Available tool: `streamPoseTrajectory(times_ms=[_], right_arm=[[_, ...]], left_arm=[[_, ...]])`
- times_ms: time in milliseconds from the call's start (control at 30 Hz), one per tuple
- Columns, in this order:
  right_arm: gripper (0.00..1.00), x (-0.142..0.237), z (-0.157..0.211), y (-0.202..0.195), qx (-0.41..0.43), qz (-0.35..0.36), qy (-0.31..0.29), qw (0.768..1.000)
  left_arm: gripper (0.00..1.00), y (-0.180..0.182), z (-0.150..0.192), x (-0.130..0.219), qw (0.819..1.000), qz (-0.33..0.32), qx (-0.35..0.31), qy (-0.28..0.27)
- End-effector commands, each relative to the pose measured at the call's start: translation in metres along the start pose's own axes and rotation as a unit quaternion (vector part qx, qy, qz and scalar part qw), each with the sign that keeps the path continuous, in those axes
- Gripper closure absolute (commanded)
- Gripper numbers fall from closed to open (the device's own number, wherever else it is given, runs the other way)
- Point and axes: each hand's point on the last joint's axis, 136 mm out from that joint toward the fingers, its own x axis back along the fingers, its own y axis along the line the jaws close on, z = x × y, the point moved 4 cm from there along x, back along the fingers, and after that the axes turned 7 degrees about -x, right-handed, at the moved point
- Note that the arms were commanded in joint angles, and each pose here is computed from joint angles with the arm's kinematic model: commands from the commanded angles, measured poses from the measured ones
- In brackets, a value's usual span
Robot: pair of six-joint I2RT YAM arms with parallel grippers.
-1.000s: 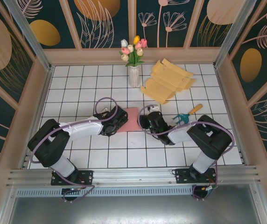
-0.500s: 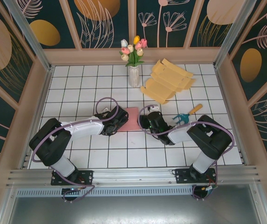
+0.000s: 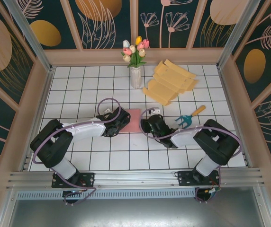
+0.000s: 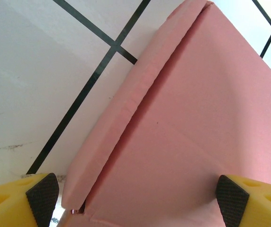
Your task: Fold the paper box
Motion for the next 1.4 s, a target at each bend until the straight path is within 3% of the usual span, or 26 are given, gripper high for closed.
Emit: streamPoseTrajectory(times_ms=[0, 567, 1367], right_arm=[[0.52, 0.008, 0.015, 0.007, 0.039, 0.015, 0.036, 0.998], [0.52, 0.038, 0.015, 0.021, 0.007, -0.015, 0.029, 0.999], [0.53, 0.028, 0.026, 0.027, -0.010, -0.036, 0.049, 0.998]], left_arm=[[0.12, 0.030, 0.005, -0.013, 0.998, -0.057, -0.017, 0.003], [0.12, 0.028, 0.004, -0.013, 0.998, -0.054, -0.033, 0.003], [0.12, 0.035, 0.000, -0.018, 0.991, -0.086, -0.098, -0.013]])
